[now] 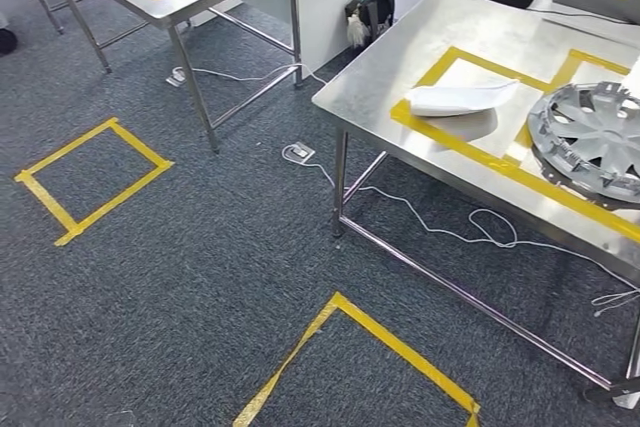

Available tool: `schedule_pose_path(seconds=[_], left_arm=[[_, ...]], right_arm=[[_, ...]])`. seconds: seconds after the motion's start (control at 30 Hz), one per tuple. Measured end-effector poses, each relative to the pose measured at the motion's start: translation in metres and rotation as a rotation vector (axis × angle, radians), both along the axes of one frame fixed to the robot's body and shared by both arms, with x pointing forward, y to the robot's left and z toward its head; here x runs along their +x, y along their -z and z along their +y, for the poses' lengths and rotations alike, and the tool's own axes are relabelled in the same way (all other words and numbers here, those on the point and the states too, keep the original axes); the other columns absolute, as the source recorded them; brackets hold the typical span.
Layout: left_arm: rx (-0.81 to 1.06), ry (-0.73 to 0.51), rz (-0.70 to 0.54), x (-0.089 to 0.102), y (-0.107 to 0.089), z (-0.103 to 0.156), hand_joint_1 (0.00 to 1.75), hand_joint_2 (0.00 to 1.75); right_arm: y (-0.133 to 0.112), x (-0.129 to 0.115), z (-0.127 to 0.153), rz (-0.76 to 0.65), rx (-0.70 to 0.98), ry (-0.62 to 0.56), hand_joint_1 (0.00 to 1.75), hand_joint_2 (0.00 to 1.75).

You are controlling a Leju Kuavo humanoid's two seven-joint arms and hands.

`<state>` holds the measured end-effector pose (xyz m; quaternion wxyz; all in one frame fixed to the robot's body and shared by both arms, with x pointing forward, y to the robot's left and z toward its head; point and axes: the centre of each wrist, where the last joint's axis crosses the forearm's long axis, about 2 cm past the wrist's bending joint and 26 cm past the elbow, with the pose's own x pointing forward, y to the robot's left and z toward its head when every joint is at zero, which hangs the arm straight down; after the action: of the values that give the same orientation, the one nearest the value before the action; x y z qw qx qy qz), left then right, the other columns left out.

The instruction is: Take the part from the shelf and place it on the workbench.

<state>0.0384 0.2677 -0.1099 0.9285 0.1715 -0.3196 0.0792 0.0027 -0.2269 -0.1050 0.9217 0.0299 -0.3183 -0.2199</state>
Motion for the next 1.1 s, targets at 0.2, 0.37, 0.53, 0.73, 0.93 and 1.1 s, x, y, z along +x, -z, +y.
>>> schedule_pose_path(seconds=[0.2, 0.37, 0.53, 0.73, 0.93, 1.1], left_arm=[[-0.003, 0.073, 0.053, -0.004, 0.000, -0.008, 0.00, 0.00], [-0.014, 0.164, 0.047, -0.002, 0.000, -0.008, 0.00, 0.00], [-0.005, 0.209, 0.029, 0.006, -0.001, -0.005, 0.00, 0.00], [-0.006, 0.254, 0.026, 0.008, -0.001, -0.004, 0.00, 0.00], [-0.005, 0.277, 0.018, 0.013, -0.002, -0.005, 0.00, 0.00], [-0.004, 0.280, 0.016, 0.014, -0.002, -0.005, 0.00, 0.00]], right_arm=[[-0.002, 0.004, -0.007, -0.167, 0.005, 0.131, 0.00, 0.00], [-0.009, -0.007, -0.040, -0.188, -0.282, 0.178, 0.00, 0.00], [-0.017, 0.030, -0.030, -0.324, -0.310, -0.042, 0.00, 0.00], [-0.018, 0.041, -0.022, -0.401, -0.306, -0.157, 0.00, 0.00], [-0.016, 0.038, -0.024, -0.402, -0.273, -0.147, 0.00, 0.00], [-0.016, 0.040, -0.024, -0.408, -0.257, -0.136, 0.00, 0.00]])
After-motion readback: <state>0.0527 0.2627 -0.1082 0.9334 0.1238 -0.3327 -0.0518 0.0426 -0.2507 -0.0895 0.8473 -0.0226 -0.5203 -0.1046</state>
